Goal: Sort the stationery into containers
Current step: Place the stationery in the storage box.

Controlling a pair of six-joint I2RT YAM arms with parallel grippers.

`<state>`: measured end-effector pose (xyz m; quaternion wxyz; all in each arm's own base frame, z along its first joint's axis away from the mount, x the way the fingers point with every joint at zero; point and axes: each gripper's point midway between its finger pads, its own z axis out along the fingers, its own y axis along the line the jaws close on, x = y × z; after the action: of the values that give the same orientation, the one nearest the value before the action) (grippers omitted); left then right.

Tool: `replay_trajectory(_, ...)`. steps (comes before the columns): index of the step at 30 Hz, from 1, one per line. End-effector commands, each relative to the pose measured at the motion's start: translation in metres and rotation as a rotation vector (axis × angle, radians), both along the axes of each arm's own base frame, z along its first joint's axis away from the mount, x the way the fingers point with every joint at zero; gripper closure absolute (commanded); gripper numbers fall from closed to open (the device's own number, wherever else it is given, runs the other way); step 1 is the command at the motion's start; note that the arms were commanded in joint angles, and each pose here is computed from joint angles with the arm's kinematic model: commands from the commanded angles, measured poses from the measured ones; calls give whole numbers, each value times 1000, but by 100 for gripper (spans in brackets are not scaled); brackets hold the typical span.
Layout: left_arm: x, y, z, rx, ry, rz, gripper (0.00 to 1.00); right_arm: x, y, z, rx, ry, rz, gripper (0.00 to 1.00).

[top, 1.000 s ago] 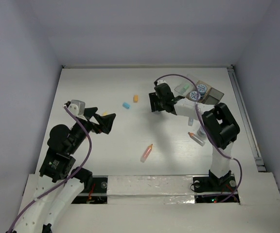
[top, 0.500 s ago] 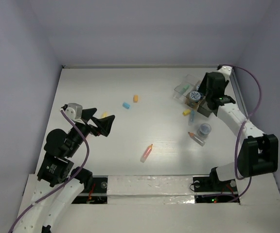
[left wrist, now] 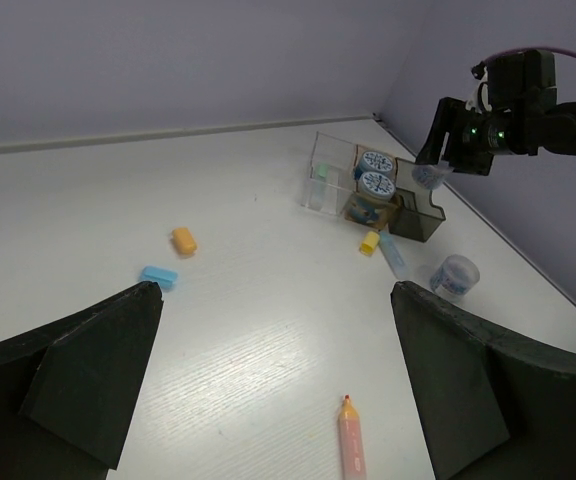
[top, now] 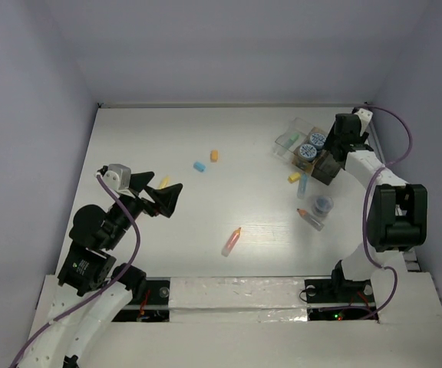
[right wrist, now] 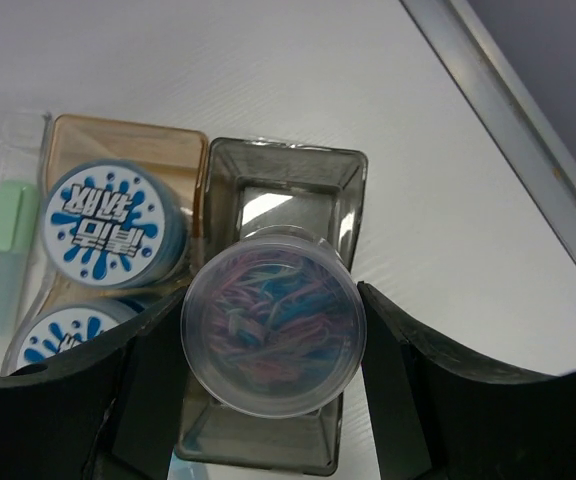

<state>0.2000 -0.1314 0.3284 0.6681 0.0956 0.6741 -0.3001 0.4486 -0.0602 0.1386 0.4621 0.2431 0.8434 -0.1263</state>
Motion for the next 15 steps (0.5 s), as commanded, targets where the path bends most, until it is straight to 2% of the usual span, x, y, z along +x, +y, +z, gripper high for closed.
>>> replay_trajectory(1, -6, 1, 25, -24, -71, -7, 1, 16, -14, 29, -15, -95, -38, 63)
replay_trajectory(7, -4, 0, 24, -19, -67, -5, 1, 21, -12, 5, 16, -57, -20, 53)
replay_trajectory(10, -4, 0, 24, -19, -67, -6, 1, 25, -11, 2, 20, -52, -15, 43)
replay_trajectory(11, -4, 0, 24, -18, -65, -5, 1, 26, -11, 0, 18, -50, -14, 36)
replay_trajectory(15, -4, 0, 24, -19, -67, -5, 1, 30, -11, 7, 16, -67, -12, 29)
